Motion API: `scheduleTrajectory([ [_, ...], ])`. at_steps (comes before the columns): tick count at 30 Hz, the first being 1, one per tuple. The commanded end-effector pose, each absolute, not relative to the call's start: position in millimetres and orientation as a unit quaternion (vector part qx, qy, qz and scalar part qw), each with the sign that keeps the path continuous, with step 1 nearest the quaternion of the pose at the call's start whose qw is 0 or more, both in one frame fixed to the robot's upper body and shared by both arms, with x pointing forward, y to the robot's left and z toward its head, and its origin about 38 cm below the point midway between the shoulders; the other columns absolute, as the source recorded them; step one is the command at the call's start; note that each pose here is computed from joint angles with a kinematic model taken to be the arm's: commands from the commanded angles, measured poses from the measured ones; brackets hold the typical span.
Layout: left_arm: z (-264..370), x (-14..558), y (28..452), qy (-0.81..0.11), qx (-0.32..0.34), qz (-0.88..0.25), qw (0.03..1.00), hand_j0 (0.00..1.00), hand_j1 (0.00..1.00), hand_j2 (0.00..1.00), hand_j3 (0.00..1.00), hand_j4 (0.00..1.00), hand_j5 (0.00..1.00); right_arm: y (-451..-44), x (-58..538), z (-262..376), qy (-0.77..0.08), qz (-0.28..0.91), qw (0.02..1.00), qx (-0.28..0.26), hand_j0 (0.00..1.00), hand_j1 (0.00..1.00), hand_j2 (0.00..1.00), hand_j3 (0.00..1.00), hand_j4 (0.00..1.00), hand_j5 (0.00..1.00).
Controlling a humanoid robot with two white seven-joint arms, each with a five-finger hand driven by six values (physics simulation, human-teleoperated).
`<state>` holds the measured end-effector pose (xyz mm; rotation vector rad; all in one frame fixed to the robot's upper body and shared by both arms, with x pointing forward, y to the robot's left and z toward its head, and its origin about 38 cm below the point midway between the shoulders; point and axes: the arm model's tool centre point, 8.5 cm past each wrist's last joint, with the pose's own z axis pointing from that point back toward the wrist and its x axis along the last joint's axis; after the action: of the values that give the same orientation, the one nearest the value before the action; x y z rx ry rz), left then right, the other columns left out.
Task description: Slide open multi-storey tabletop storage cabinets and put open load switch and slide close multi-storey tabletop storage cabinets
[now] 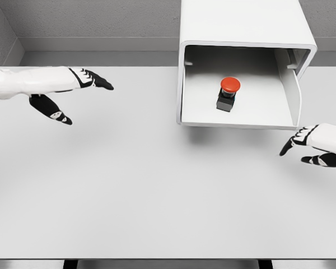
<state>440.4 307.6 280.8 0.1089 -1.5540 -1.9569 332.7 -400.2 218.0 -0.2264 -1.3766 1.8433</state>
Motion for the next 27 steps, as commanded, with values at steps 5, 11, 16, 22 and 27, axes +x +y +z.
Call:
scheduleTrajectory([
  [5,281,441,308,-0.592,0.04,-0.74,0.317,1.0,1.0,1.0,1.0,1.0,1.0,-373,321,225,-0.552,0.747,0.365,-0.07,0.64,0.64,0.64,0.64,0.64,0.64],
  [11,281,440,309,-0.592,0.041,-0.74,0.318,1.0,1.0,1.0,1.0,1.0,1.0,-373,323,228,-0.553,0.747,0.361,-0.074,0.64,0.64,0.64,0.64,0.64,0.64],
  [16,281,440,308,-0.591,0.04,-0.74,0.317,1.0,1.0,1.0,1.0,1.0,1.0,-371,328,239,-0.561,0.746,0.35,-0.084,0.64,0.64,0.64,0.64,0.64,0.64],
  [22,281,440,308,-0.591,0.04,-0.74,0.317,1.0,1.0,1.0,1.0,1.0,1.0,-369,332,243,-0.568,0.742,0.346,-0.087,0.64,0.64,0.64,0.64,0.64,0.64],
  [27,281,440,308,-0.591,0.04,-0.74,0.317,1.0,1.0,1.0,1.0,1.0,1.0,-344,351,253,-0.586,0.743,0.313,-0.081,0.64,0.64,0.64,0.64,0.64,0.64],
])
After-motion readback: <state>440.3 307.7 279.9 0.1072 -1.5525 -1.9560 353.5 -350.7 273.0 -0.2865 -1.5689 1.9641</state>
